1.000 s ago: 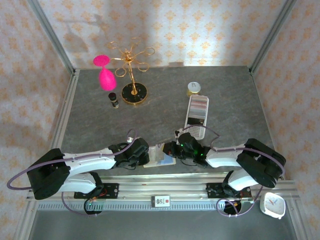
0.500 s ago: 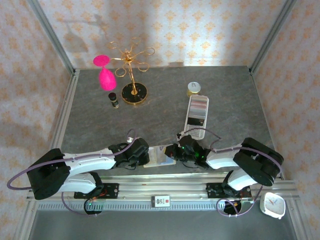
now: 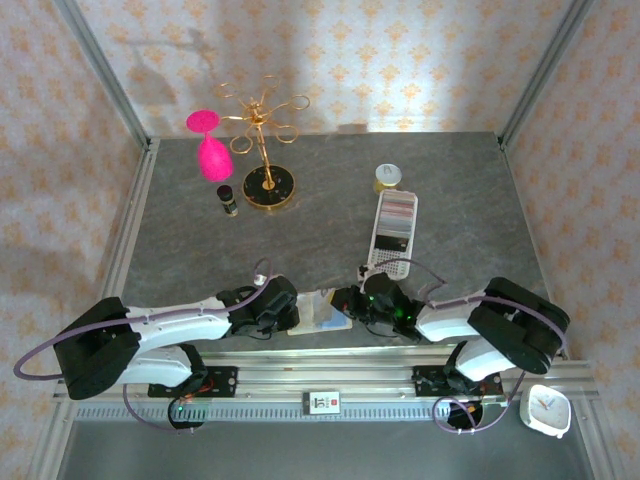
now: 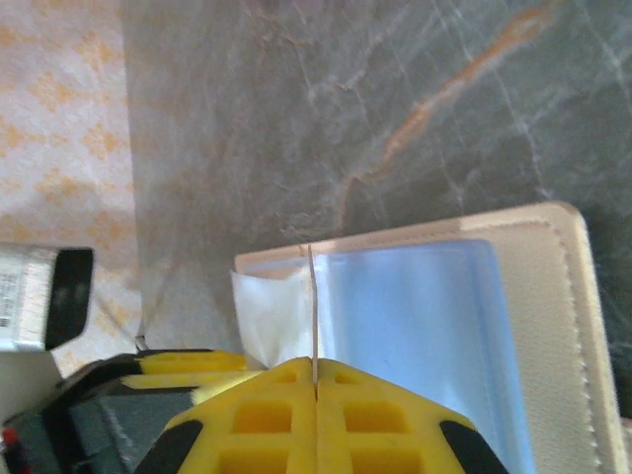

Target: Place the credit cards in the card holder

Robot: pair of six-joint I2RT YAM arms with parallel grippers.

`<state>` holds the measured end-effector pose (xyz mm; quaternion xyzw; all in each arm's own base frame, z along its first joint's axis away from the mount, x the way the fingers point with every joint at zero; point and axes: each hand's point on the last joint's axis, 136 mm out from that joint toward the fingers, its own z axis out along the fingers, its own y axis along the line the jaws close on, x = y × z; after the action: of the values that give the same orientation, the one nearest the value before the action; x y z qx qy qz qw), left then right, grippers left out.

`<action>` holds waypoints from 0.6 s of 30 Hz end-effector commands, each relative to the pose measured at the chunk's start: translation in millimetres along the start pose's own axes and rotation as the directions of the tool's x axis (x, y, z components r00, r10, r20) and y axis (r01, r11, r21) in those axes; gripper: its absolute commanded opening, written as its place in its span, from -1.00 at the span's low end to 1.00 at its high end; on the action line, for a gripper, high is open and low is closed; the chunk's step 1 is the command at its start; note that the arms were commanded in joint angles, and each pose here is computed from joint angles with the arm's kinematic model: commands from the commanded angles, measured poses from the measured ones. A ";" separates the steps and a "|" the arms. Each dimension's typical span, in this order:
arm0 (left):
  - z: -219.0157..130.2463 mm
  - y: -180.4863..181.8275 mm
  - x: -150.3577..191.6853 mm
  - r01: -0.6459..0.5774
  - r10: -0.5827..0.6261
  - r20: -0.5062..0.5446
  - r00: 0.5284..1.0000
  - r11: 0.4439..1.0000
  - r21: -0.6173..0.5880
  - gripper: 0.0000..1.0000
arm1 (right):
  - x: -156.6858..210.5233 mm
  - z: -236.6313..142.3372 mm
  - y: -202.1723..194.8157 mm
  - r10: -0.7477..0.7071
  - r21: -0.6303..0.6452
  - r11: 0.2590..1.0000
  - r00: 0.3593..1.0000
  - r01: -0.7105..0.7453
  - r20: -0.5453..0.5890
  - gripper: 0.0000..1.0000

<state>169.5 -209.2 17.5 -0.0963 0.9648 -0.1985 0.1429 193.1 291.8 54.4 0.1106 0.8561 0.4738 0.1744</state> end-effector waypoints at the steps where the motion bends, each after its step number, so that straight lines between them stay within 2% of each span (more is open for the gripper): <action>1: 5.5 32.6 20.8 -0.007 0.001 -0.068 0.998 0.995 -0.097 -0.56 | -10.6 -4.1 10.4 0.015 -0.048 0.999 0.998 -0.011 0.064 -1.00; 11: 6.0 33.2 22.1 -0.015 0.007 -0.079 0.997 0.995 -0.104 -0.57 | 4.5 9.4 -14.0 0.022 0.017 1.000 1.000 -0.022 -0.010 -1.00; 18: 7.7 32.1 21.9 -0.020 0.011 -0.083 0.996 0.994 -0.108 -0.57 | 17.3 6.6 -10.2 0.024 -0.028 0.999 0.997 -0.026 -0.067 -1.00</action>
<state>169.3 -209.2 17.0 -0.0959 0.9638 -0.2025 0.1448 189.0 295.3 39.0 0.1112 0.8571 0.4783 0.1557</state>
